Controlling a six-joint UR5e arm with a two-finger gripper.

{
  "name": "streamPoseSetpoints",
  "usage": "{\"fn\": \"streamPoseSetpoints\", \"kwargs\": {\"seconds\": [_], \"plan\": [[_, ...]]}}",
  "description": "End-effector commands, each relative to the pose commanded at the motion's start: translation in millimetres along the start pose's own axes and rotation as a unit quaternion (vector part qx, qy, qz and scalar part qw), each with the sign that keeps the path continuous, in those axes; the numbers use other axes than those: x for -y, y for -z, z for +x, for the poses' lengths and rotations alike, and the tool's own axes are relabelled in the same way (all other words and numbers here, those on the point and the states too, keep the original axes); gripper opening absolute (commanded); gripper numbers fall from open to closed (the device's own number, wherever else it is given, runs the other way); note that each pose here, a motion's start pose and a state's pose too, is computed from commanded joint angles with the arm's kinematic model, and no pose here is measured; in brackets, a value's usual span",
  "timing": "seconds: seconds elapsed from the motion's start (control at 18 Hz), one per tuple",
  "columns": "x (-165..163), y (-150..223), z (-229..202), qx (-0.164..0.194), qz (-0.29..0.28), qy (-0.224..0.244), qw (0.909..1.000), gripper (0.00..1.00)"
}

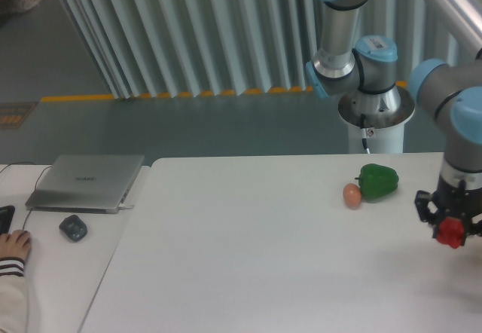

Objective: Place the red pepper on the table
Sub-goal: 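Carry the red pepper in the gripper down toward the table, then lower the held red pepper onto the table beside the green pepper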

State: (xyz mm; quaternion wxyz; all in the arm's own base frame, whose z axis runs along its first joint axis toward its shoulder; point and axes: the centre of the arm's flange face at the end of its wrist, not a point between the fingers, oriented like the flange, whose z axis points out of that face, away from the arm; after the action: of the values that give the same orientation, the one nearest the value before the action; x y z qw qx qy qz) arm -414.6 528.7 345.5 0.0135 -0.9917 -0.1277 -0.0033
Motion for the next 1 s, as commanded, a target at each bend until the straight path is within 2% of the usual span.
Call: {"fn": "streamPoseSetpoints", "kwargs": {"seconds": [0.17, 0.28, 0.78, 1.0], "plan": [[5.6, -17.0, 23.2, 0.043, -0.01, -0.022, 0.9988, 0.43], [12.5, -25.7, 36.5, 0.057, -0.006, -0.031, 0.9979, 0.43], [27.9, -41.6, 67.4, 0.056, -0.011, -0.013, 0.9983, 0.43], [35.3, -46.0, 99.4, 0.056, -0.014, -0.012, 0.9982, 0.44]]}}
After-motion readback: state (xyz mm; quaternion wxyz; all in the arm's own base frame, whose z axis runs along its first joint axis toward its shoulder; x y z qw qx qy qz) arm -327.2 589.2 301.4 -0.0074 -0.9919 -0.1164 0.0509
